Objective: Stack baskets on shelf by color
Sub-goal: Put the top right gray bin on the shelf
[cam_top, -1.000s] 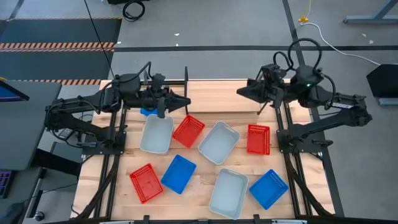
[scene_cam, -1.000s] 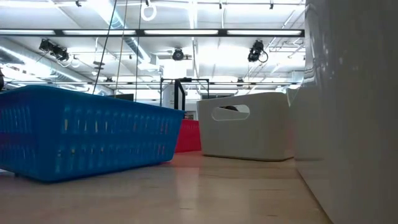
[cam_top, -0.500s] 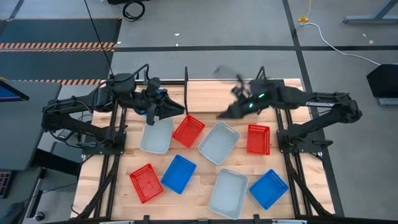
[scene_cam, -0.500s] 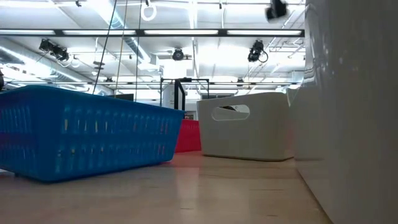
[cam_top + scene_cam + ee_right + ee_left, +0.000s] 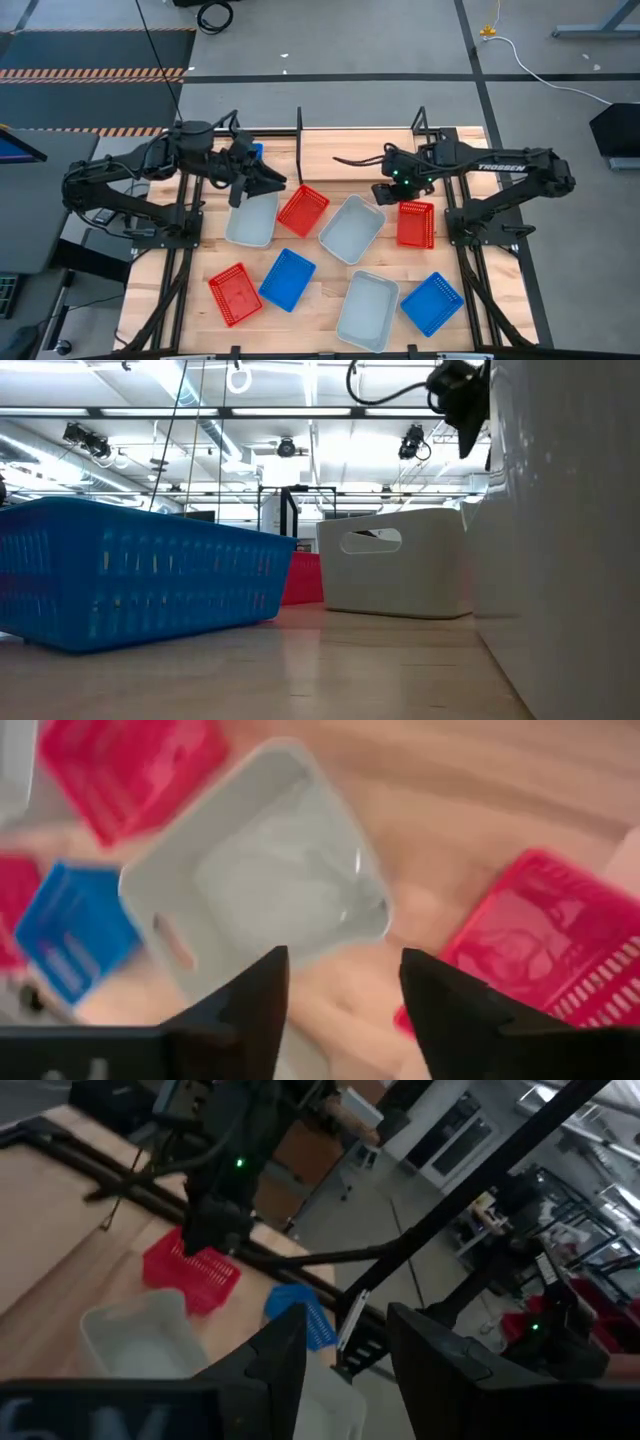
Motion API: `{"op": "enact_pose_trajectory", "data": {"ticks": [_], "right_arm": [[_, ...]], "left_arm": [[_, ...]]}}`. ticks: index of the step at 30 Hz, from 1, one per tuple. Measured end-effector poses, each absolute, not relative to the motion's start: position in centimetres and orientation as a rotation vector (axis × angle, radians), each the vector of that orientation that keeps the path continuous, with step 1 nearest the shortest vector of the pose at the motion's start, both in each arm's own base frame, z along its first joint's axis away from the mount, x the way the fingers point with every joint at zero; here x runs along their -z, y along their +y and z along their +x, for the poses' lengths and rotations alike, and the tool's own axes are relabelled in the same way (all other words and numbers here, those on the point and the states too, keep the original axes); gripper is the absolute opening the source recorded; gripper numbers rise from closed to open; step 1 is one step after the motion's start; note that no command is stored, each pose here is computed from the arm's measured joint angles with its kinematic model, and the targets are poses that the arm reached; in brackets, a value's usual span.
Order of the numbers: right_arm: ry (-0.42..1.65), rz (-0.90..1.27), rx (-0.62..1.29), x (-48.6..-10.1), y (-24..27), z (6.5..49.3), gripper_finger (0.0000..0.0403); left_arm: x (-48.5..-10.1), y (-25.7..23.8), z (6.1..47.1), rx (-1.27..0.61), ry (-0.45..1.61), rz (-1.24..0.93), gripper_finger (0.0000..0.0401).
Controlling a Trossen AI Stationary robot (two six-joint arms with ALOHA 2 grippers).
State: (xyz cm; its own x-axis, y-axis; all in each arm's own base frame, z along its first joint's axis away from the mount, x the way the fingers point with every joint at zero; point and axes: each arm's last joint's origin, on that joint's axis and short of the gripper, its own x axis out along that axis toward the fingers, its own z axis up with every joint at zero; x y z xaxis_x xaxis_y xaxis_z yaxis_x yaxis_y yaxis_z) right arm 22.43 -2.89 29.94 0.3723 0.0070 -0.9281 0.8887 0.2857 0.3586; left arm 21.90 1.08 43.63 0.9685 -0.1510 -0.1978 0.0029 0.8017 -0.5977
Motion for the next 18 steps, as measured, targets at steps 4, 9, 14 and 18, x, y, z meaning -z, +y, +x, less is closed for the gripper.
{"op": "enact_pose_trajectory", "data": {"ticks": [4, 9, 14, 18], "right_arm": [[1.025, 1.092, 0.772, -28.8, -3.0, 23.3, 0.0226], [1.127, 0.927, 0.703, -26.5, -2.9, 25.0, 0.0225], [1.183, 0.793, 0.583, -24.6, -3.3, 27.0, 0.022], [1.224, 0.707, 0.516, -22.9, -3.5, 28.5, 0.0219]], "left_arm": [[-43.3, 1.1, 21.8, 0.048, 0.267, -0.637, 0.0148], [-43.1, 1.2, 21.8, 0.018, 0.275, -0.637, 0.0145], [-43.1, 1.2, 21.8, 0.016, 0.278, -0.645, 0.0148], [-43.1, 1.2, 21.8, 0.01, 0.283, -0.645, 0.0146]]}}
